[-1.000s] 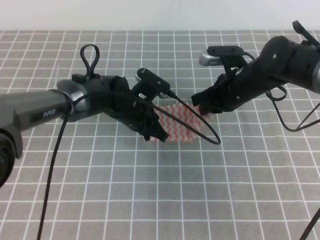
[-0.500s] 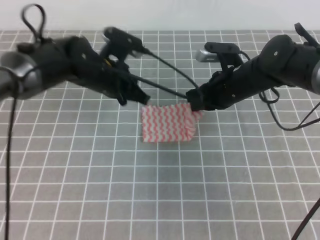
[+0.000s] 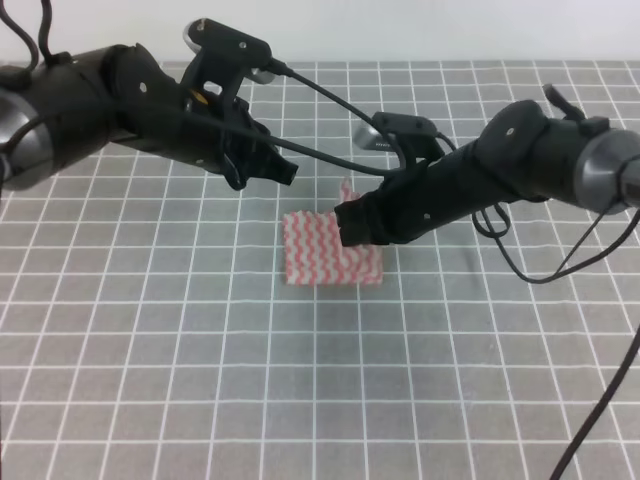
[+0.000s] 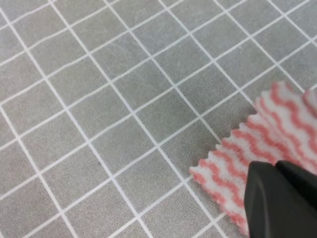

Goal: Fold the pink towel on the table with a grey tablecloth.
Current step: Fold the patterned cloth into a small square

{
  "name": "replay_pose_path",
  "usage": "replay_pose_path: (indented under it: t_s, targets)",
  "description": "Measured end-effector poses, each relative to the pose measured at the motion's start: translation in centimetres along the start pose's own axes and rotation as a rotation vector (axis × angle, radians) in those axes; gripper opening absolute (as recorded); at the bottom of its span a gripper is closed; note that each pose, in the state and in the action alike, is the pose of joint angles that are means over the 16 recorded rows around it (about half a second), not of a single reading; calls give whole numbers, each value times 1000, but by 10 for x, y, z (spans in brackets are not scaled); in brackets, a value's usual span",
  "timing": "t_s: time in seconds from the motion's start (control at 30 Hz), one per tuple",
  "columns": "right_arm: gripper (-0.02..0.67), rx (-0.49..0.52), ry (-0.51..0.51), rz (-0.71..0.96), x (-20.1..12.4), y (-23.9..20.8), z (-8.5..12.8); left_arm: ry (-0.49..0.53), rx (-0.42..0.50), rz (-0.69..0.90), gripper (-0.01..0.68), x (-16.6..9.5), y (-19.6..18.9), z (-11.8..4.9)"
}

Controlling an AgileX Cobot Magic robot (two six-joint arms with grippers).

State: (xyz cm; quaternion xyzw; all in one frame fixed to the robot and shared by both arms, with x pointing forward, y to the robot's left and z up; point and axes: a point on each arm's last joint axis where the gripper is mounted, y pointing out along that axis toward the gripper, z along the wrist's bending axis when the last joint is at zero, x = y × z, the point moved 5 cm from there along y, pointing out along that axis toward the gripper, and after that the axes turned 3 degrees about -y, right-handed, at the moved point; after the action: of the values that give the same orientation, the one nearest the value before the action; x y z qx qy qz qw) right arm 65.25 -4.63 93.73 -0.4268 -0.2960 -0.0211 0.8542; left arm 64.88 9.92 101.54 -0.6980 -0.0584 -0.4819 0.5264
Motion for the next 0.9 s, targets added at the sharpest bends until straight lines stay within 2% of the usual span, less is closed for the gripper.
replay_pose_path:
  t_s: [0.53, 0.7, 0.9]
  targets:
    - [-11, 79, 9, 56, 3, 24, 9, 0, 0, -1, -2, 0, 0, 0]
    - [19, 105, 37, 73, 0, 29, 10, 1, 0, 0, -2, 0, 0, 0]
    - [90, 148, 69, 71, -1, 32, 13, 1, 0, -3, -2, 1, -1, 0]
